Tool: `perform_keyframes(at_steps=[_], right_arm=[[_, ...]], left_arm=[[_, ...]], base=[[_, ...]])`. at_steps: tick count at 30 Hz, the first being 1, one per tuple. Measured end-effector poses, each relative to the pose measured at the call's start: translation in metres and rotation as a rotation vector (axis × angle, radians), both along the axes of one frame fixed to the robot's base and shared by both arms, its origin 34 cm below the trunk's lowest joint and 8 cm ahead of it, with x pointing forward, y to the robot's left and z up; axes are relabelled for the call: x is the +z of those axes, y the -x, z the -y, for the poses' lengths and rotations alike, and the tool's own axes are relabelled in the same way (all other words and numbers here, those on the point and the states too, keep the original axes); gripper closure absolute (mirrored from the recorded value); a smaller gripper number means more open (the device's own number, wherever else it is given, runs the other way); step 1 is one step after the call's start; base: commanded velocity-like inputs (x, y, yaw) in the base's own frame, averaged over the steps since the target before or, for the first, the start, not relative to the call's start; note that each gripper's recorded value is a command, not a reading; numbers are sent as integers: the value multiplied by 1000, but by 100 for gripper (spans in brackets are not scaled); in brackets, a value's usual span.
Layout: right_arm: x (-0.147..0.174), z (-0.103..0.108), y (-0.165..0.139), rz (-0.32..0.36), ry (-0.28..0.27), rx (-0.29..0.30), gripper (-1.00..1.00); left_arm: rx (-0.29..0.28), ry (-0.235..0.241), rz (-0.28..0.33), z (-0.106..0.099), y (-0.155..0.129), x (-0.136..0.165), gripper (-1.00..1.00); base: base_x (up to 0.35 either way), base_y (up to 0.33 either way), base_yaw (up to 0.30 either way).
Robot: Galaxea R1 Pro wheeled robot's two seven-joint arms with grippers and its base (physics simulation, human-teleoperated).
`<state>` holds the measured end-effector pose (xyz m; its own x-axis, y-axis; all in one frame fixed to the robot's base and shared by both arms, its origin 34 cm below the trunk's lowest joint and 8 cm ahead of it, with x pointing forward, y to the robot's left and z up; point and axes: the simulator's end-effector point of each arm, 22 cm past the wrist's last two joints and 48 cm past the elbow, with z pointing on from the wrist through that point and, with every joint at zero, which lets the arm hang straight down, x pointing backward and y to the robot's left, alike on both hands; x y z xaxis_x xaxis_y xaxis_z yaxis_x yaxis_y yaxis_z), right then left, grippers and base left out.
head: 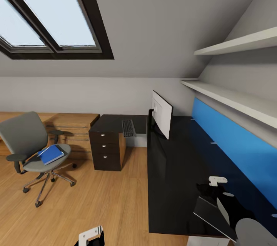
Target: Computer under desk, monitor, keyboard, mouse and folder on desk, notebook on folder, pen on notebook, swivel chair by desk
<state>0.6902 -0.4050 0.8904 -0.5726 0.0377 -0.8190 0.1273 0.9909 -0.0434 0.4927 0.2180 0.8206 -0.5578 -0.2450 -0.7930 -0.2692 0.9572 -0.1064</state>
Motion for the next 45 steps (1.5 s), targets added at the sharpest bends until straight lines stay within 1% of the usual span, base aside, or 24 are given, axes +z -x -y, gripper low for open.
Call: perform_keyframes(at_steps=[6, 9, 10, 11, 13, 14, 15, 16, 21, 26, 31, 45], right_arm=[[-2, 11, -1, 8, -11, -19, -100], [-2, 14, -3, 19, -41, -29, -100], [-2, 15, -4, 24, -52, -30, -100], [0, 17, -5, 36, -78, -33, -100], [2, 20, -6, 50, -110, -35, -100], [5, 23, -7, 65, -139, -38, -100], [6, 25, -8, 72, -152, -40, -100], [10, 29, -9, 91, -186, -51, -100], [7, 32, -10, 95, -212, -61, -100], [-1, 34, -10, 82, -211, -76, -100], [-9, 39, -9, 71, -194, -103, -100], [-26, 40, -12, 67, -187, -109, -100]], left_arm=[[1, 0, -1, 0, -2, -5, -100], [1, -1, 0, 0, -3, -8, -100], [1, -1, 0, 0, -3, -9, -100], [1, -1, 0, 0, -4, -9, -100], [1, -1, 0, 0, -4, -11, -100], [1, -1, 0, 0, -5, -12, -100], [1, -1, 0, 0, -5, -13, -100], [1, -1, 0, 0, -5, -14, -100], [1, -1, 0, 0, -7, -19, -100], [2, -1, 0, 0, -8, -24, -100], [2, -1, 0, 0, -10, -29, -100], [2, 0, 0, 0, -13, -44, -100]], base=[[0, 0, 0], [0, 0, 0], [0, 0, 0], [0, 0, 0], [0, 0, 0], [0, 0, 0], [0, 0, 0], [0, 0, 0], [0, 0, 0], [0, 0, 0], [0, 0, 0], [0, 0, 0]])
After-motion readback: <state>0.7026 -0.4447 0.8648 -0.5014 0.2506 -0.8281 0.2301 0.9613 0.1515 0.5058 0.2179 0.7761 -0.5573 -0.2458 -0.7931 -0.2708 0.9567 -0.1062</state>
